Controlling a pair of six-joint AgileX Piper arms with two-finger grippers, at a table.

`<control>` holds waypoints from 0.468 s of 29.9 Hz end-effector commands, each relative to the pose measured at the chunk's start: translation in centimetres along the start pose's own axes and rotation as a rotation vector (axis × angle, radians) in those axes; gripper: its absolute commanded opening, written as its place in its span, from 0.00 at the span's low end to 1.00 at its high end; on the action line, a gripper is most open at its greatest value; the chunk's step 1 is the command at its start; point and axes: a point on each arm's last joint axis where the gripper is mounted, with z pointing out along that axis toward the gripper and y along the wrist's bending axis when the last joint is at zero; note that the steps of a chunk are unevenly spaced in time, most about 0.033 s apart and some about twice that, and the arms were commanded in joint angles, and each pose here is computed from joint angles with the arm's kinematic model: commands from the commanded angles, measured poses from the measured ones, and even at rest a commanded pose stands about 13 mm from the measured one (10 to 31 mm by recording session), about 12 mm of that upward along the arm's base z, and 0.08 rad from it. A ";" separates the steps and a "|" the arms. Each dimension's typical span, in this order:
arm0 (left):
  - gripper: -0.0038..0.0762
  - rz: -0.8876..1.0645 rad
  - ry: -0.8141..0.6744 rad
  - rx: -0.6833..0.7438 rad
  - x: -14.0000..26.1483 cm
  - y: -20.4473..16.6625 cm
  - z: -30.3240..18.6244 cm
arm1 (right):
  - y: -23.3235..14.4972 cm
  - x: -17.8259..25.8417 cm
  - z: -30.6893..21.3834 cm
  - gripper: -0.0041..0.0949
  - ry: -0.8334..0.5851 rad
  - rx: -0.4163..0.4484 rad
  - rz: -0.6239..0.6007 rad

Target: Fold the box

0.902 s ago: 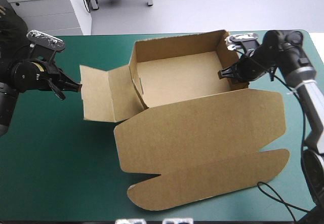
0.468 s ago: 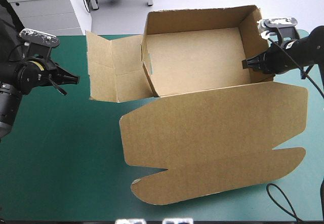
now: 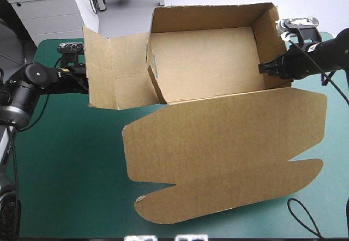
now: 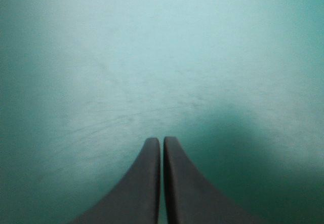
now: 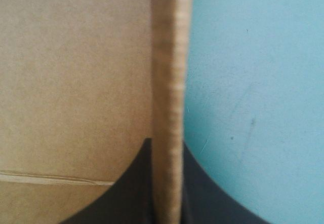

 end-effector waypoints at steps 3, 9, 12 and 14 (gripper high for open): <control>0.06 -0.039 -0.101 0.313 -1.5 -3.0 -0.9 | 1.1 -0.3 -2.5 0.02 -0.086 -0.033 -0.007; 0.06 -0.057 -0.124 0.501 -1.7 -4.5 -1.4 | 1.1 -0.3 -2.5 0.02 -0.086 -0.033 -0.011; 0.06 -0.071 -0.133 0.593 -1.8 -5.2 -1.8 | 1.1 -0.3 -2.5 0.02 -0.085 -0.031 -0.012; 0.06 -0.079 -0.149 0.658 -2.0 -5.6 -2.2 | 1.1 -0.3 -2.5 0.02 -0.084 -0.027 -0.013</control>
